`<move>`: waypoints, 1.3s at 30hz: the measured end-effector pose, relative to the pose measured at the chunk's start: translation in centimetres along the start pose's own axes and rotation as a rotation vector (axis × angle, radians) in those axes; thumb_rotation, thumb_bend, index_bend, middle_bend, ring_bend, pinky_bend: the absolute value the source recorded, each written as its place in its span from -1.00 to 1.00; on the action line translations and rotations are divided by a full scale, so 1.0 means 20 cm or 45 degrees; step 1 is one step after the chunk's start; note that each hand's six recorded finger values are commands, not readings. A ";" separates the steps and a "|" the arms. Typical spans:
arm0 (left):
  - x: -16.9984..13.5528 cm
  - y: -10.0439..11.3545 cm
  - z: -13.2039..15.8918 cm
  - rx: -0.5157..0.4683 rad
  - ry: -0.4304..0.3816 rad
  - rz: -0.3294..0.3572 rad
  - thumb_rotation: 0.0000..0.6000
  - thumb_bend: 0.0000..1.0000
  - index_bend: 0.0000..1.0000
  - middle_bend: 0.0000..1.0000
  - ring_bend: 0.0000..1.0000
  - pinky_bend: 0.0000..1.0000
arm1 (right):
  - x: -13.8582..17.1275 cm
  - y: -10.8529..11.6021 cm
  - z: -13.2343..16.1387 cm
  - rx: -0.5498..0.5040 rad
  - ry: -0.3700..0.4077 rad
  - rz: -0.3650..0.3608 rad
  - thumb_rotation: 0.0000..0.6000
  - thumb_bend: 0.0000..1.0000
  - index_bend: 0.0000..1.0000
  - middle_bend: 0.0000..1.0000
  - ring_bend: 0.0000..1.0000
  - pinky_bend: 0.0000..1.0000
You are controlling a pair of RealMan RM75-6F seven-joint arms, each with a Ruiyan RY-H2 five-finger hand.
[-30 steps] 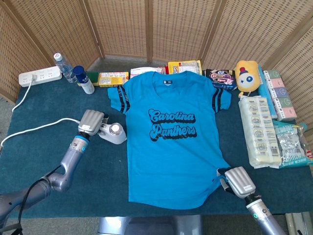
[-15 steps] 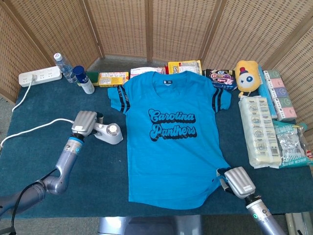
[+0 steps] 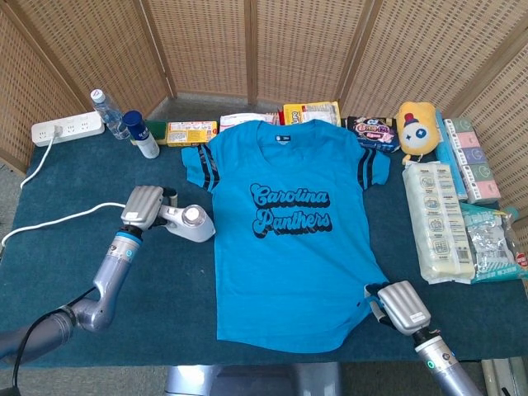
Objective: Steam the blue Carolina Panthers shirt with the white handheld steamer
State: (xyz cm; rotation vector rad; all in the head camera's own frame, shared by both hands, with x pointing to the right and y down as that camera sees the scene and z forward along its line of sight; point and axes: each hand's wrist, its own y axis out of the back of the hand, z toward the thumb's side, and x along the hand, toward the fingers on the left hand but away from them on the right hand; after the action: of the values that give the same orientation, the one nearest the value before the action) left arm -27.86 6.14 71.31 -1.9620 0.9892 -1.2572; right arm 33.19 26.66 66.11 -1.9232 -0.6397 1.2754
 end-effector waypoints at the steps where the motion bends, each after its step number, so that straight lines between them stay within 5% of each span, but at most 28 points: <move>1: 0.00 0.00 0.02 -0.009 -0.010 -0.001 1.00 -0.27 0.60 0.53 0.39 0.56 | 0.00 0.00 0.00 0.000 0.002 -0.001 1.00 0.22 0.24 0.19 0.31 0.60; 15: 0.01 -0.12 0.41 -0.130 -0.178 -0.036 1.00 -0.28 0.60 0.53 0.39 0.56 | -0.01 0.03 0.04 -0.012 0.028 -0.004 1.00 0.22 0.24 0.19 0.32 0.61; 39: -0.01 -0.48 0.91 0.043 -0.470 -0.025 1.00 -0.30 0.60 0.53 0.39 0.56 | -0.01 0.01 0.03 -0.030 0.029 0.020 1.00 0.22 0.24 0.20 0.33 0.61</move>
State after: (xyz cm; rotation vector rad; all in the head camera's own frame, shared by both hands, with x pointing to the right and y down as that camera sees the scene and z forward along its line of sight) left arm -8.63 13.21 72.10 -2.0825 0.7591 -0.8696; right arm 32.55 26.50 65.89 -1.9622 -0.6320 1.2593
